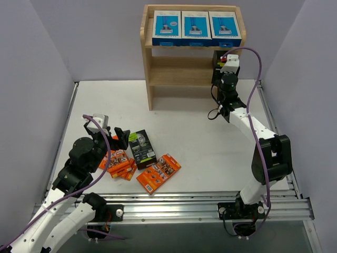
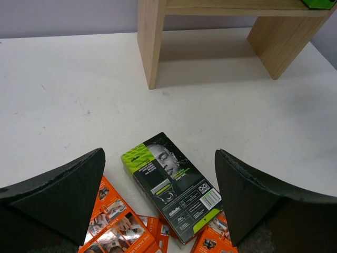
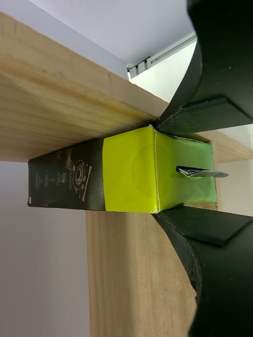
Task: Place and organize the shaving razors onto the shelf
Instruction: Place the shaving razor onto shelf
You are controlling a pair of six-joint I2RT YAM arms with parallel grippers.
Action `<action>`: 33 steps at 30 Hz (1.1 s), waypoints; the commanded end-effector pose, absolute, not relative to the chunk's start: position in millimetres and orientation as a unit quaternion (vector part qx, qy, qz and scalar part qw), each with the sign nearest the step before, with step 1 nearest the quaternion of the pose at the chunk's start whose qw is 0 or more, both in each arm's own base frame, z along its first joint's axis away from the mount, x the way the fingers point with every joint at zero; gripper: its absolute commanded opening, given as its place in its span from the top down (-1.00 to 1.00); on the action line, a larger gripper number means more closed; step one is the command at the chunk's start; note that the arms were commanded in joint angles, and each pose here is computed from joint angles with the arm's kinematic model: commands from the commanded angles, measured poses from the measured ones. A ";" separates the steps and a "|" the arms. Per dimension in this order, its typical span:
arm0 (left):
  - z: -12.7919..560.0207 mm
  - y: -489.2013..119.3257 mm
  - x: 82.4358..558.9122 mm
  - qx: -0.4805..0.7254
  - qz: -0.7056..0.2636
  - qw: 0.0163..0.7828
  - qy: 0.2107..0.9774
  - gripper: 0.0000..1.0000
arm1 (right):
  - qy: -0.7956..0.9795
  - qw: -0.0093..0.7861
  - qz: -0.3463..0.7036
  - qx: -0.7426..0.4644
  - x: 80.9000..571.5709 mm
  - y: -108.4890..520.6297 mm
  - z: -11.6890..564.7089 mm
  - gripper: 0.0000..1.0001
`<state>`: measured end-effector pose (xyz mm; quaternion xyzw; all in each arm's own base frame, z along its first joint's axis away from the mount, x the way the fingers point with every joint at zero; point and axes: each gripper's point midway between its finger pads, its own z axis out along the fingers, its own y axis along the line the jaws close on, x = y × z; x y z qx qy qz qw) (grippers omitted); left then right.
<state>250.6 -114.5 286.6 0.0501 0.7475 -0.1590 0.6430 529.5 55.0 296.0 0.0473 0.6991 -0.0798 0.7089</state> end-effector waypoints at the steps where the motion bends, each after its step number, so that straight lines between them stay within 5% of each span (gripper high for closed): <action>1: 303.7 -118.3 250.8 0.056 -0.171 0.662 0.728 -0.88 | 0.721 0.677 -0.132 0.063 533.1 22.4 273.9 0.67; 9: 303.6 -119.9 251.0 0.059 -0.173 0.661 0.728 -0.88 | 0.720 0.678 -0.132 0.065 532.1 19.5 273.5 0.66; 18: 302.9 -120.3 250.3 0.062 -0.173 0.660 0.728 -0.88 | 0.723 0.675 -0.132 0.066 528.9 17.0 274.5 0.12; 33: 302.2 -120.6 248.7 0.064 -0.175 0.658 0.729 -0.88 | 0.713 0.683 -0.137 0.078 519.7 11.4 296.0 -0.07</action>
